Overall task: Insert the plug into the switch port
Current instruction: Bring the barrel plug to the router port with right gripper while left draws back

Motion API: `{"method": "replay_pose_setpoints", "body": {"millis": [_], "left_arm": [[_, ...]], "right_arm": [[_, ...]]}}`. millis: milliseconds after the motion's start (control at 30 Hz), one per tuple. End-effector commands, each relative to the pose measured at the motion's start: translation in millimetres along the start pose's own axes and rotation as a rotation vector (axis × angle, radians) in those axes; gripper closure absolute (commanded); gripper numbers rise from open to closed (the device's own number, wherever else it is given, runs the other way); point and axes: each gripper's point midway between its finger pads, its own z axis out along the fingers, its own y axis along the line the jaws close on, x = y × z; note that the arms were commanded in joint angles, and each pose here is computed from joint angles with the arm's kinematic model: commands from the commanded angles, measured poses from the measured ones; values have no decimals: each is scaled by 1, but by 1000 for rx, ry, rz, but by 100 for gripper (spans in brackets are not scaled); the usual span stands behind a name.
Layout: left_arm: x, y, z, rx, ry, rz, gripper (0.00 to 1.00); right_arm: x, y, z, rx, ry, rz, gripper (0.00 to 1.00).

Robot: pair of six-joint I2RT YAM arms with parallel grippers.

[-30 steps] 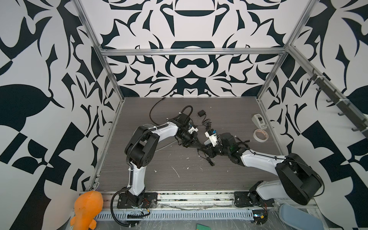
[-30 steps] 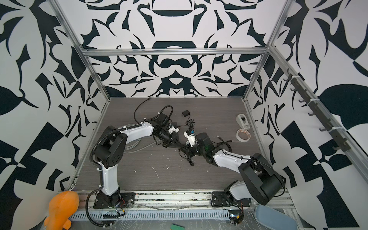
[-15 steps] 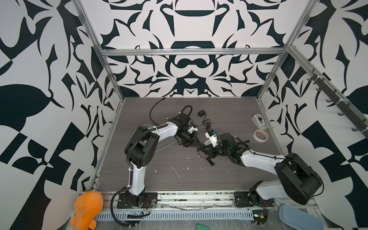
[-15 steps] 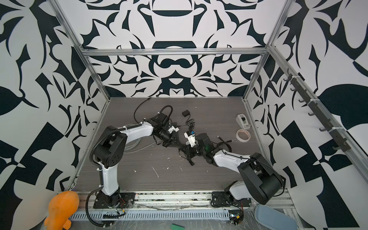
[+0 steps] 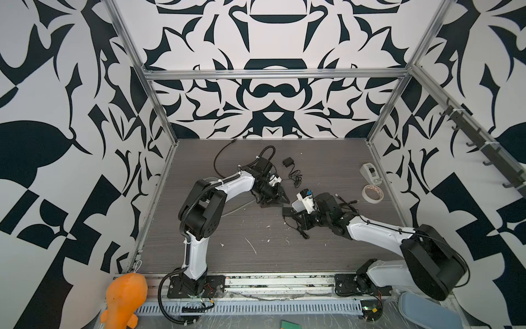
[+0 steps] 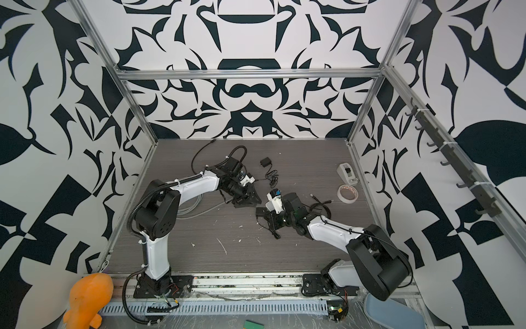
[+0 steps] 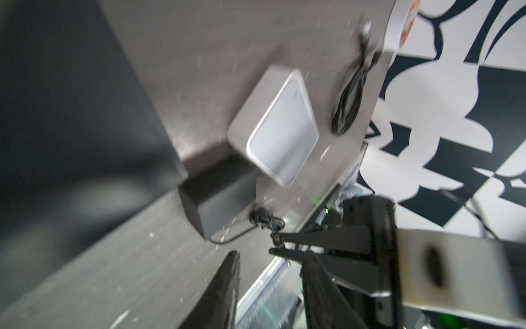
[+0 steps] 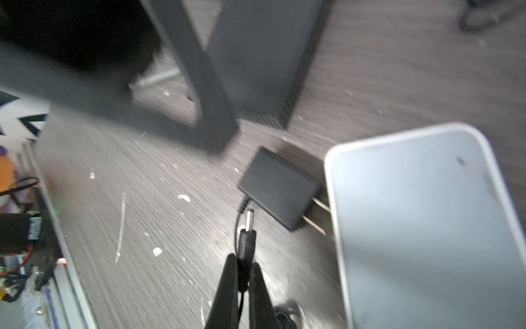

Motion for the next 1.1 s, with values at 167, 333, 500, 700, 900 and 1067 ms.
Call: {"method": "replay_pose_setpoints", "body": {"millis": [167, 333, 500, 700, 900, 1067], "left_arm": [[-57, 3, 22, -145, -103, 145, 60], [-58, 10, 47, -186, -62, 184, 58], [-60, 9, 50, -202, -62, 235, 57], [-67, 2, 57, -185, -54, 251, 56], [-58, 3, 65, -188, -21, 243, 55], [-51, 13, 68, -211, 3, 225, 52]], "right_arm": [[11, -41, -47, 324, 150, 87, 98], [15, -65, -60, 448, 214, 91, 97], [24, -84, -60, 516, 264, 189, 99], [45, -84, -46, 467, 238, 323, 99], [25, -68, -25, 318, 155, 233, 98], [10, -52, -8, 192, 144, 152, 98]]}}
